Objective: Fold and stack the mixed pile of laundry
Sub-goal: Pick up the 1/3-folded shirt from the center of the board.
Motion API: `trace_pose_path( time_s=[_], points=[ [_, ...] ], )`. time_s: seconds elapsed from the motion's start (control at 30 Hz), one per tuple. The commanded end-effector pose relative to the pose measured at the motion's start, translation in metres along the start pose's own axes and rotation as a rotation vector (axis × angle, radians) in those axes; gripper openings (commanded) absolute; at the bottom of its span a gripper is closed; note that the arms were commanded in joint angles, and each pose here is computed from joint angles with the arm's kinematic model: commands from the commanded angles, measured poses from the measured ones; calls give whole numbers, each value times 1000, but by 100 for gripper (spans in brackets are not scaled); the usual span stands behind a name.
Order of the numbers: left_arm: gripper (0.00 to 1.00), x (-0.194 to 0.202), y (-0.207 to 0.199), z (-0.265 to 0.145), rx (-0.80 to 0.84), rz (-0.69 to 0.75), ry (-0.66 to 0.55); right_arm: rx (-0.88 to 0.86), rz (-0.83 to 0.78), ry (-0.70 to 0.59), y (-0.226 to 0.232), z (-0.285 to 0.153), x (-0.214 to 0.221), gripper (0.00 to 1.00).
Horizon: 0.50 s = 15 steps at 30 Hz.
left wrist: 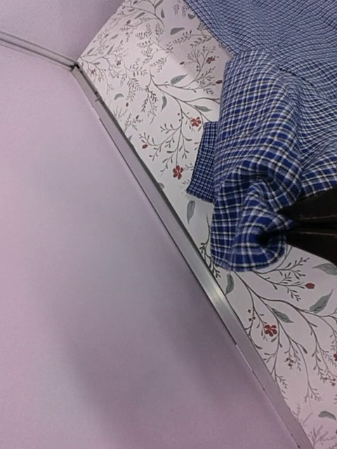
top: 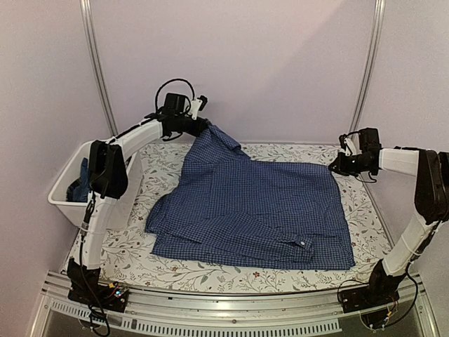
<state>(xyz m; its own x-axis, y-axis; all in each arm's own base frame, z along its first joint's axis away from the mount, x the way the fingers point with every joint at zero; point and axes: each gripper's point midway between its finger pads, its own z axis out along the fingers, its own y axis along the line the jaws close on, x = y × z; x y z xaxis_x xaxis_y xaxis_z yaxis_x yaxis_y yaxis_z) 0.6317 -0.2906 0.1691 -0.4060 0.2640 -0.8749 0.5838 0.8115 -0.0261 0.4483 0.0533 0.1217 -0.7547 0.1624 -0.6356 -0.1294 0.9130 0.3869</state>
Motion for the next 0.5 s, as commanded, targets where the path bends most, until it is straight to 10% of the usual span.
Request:
trace_pose_path(
  time_s=[0.0, 0.47],
  points=[
    [0, -29, -36, -10, 63, 158, -72, -48, -8, -38, 12, -11, -8, 0],
    [0, 10, -59, -65, 28, 341, -26, -62, 5, -10, 11, -15, 18, 0]
  ],
)
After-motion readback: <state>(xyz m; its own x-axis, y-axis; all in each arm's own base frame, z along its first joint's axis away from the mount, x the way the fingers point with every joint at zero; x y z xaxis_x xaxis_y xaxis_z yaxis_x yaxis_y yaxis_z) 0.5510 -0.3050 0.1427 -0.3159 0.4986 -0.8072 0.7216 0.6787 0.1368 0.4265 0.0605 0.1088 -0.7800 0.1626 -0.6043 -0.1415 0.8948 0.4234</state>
